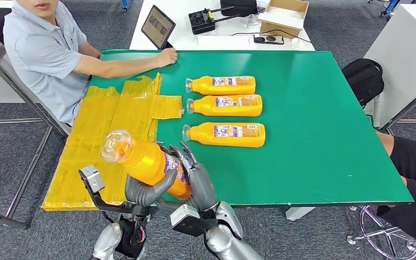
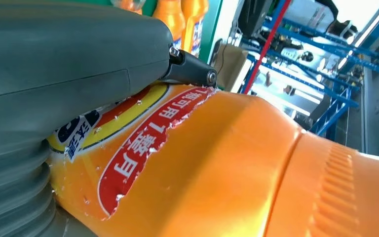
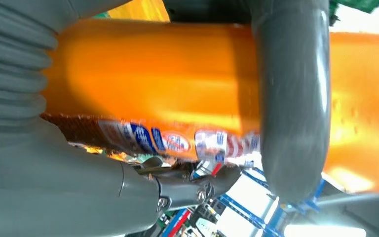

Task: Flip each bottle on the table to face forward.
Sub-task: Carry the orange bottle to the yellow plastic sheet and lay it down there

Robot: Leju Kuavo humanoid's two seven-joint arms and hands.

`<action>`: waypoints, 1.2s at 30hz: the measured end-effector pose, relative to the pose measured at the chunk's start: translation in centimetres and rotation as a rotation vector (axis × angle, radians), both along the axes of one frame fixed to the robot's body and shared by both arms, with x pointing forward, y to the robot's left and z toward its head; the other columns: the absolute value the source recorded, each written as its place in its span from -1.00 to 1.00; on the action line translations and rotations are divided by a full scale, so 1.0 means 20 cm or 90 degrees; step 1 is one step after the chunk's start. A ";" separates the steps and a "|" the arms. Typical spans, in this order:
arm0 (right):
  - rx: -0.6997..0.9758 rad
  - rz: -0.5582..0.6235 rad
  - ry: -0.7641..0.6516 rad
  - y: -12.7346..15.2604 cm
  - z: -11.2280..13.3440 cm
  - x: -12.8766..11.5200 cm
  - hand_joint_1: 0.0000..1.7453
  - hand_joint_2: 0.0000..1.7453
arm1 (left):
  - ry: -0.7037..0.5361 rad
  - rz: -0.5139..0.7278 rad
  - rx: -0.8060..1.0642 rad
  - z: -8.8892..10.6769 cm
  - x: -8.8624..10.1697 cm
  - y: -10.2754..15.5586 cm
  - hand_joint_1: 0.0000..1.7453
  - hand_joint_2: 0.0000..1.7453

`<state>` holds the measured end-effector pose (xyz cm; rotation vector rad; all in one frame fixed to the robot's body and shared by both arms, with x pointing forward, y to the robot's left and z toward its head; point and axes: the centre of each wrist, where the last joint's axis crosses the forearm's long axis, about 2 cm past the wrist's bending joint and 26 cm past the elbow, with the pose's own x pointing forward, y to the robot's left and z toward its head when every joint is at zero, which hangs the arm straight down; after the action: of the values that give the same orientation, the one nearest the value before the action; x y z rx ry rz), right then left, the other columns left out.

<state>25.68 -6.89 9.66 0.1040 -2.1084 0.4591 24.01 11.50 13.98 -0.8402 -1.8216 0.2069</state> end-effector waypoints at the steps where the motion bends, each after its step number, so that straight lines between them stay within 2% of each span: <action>1: 0.006 -0.001 -0.003 0.00 0.00 0.00 -1.00 -1.00 | 0.002 -0.002 -0.004 0.00 0.00 0.00 1.00 1.00; 9: 0.015 -0.002 -0.010 -0.01 0.00 0.00 -1.00 -1.00 | 0.004 -0.005 -0.010 0.00 0.00 0.00 1.00 1.00; 13: 0.045 -0.018 -0.026 -0.01 0.03 0.00 -1.00 -1.00 | 0.012 -0.005 -0.022 -0.01 0.02 0.05 1.00 1.00; 17: 0.105 -0.100 -0.102 -0.04 0.18 0.00 -1.00 -1.00 | 0.066 0.110 0.044 -0.10 0.09 0.22 1.00 1.00; 19: 0.113 -0.108 -0.113 -0.05 0.21 0.01 -1.00 -1.00 | 0.068 0.131 0.058 -0.11 0.10 0.25 1.00 1.00; 27: 0.154 -0.175 -0.142 -0.09 0.27 0.01 -1.00 -1.00 | 0.012 0.341 0.230 -0.13 0.24 0.41 1.00 1.00; 31: 0.165 -0.186 -0.146 -0.10 0.29 0.01 -1.00 -1.00 | -0.055 0.466 0.362 -0.11 0.31 0.46 1.00 1.00; 36: 0.149 -0.155 -0.154 -0.07 0.28 -0.01 -1.00 -1.00 | -0.219 0.617 0.617 -0.03 0.42 0.48 1.00 1.00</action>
<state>25.44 -8.39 15.27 -0.0766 -2.3697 0.0806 32.47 21.05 13.47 0.7473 -2.1751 -0.2343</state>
